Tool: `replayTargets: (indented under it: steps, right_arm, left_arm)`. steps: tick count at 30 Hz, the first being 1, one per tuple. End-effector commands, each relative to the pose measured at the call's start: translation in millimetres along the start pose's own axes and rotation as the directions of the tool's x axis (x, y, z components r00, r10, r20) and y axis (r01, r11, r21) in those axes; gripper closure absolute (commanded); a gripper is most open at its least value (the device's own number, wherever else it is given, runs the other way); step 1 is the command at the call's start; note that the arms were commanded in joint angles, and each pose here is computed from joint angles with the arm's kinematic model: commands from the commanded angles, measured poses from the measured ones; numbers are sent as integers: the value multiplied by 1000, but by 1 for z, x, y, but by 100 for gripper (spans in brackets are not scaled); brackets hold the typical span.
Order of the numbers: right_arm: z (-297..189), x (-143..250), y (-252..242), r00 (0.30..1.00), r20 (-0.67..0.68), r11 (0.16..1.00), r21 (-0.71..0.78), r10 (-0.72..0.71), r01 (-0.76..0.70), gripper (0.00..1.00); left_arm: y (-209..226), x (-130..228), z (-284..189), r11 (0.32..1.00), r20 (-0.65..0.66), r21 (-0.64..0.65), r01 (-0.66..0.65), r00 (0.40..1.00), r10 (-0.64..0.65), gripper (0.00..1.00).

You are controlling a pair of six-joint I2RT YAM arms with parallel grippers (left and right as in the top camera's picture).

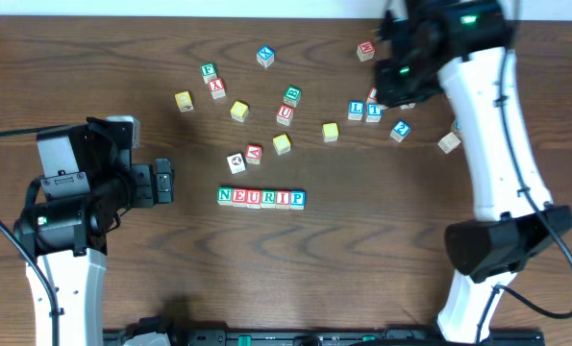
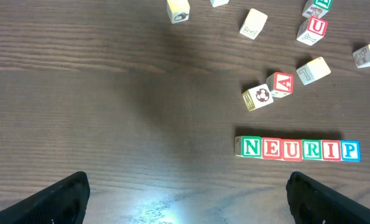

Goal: Spell out NEURIPS
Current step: 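Carry the S block toward the right end of the row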

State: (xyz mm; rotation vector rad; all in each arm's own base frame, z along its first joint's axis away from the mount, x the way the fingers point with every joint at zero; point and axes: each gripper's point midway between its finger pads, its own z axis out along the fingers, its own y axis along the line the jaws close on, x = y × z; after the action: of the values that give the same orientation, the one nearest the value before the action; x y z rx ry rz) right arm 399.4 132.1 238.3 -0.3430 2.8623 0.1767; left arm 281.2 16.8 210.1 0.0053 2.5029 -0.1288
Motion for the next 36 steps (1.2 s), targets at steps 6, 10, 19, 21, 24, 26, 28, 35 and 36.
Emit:
replayTargets:
  steps: [6,10,19,21,24,26,28,35,36]
  right_arm:
    - [12,23,84,992,-23,989,83,-121,122,98]
    - [26,39,109,988,-31,979,129,-155,157,98]
    - [69,77,105,989,-104,979,160,-108,124,99]
    - [77,90,102,990,-111,983,154,-86,103,99]
    - [85,106,101,992,-110,990,124,-57,71,99]
    - [89,118,99,994,-104,994,109,-20,31,99]
    - [93,129,95,995,-93,994,110,30,-20,99]
    - [125,178,103,977,-62,975,108,204,-196,99]
    - [130,182,104,975,-61,973,109,212,-205,99]
  left_arm:
    - [1,-5,-4,1000,15,-7,-17,1000,17,1]
    - [1,-5,-4,1000,15,-7,-17,1000,17,1]
    - [1,-5,-4,1000,15,-7,-17,1000,17,1]
    - [1,-5,-4,1000,15,-7,-17,1000,17,1]
    - [1,-5,-4,1000,15,-7,-17,1000,17,1]
    - [1,-5,-4,1000,15,-7,-17,1000,17,1]
    - [1,-5,-4,1000,15,-7,-17,1000,17,1]
    - [1,-5,-4,1000,15,-7,-17,1000,17,1]
    - [1,-5,-4,1000,15,-7,-17,1000,17,1]
